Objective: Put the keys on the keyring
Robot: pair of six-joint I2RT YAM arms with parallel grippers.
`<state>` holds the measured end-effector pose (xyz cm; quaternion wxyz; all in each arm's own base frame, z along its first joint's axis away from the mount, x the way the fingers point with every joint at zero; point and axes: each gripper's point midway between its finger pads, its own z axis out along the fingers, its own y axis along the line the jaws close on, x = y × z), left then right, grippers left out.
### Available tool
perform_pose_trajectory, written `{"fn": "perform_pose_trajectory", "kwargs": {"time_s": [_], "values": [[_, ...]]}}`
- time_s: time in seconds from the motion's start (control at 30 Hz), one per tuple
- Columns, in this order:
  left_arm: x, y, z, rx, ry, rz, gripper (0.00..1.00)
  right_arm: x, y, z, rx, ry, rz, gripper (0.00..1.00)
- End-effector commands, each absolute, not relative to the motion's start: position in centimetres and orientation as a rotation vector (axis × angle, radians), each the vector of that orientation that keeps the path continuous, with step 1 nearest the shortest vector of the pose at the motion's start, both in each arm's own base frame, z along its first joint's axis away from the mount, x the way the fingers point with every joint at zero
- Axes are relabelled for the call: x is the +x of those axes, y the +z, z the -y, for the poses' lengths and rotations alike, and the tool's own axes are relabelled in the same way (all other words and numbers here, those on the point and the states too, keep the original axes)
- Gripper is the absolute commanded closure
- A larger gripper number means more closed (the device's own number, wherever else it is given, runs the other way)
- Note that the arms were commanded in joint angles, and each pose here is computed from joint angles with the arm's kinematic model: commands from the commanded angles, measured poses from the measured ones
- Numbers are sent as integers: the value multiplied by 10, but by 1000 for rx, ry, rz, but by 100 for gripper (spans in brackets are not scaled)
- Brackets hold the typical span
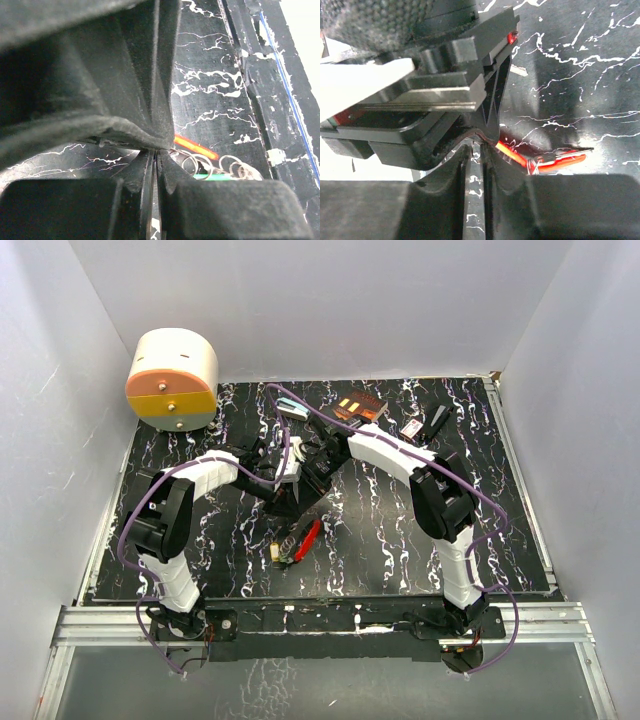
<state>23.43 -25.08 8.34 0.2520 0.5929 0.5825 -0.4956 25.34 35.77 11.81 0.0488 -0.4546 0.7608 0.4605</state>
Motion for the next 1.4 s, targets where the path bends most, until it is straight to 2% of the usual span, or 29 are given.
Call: {"fn": "perform_pose_trajectory", "kwargs": {"time_s": [0.0,0.27,0.43,0.77,1.03,1.23,1.37], "values": [[229,104,263,1584,-1401,-1514,100,270,142,-372,-1424,1307,-2129,76],[226,100,258,1599,-1344,-1526,100,288,160,-359,-1352,1275,-2120,71],[225,100,257,1608,-1333,-1515,100,300,167,-349,-1306,1215,-2136,58],[229,106,256,1603,-1251,-1487,100,324,200,-314,-1172,1135,-2092,56],[237,117,260,1580,-1210,-1464,100,332,204,-298,-1092,1055,-2086,54],[260,135,261,1546,-1045,-1431,100,363,223,-275,-957,758,-2009,53],[281,149,262,1536,-951,-1440,100,384,260,-251,-801,557,-1839,53]]}}
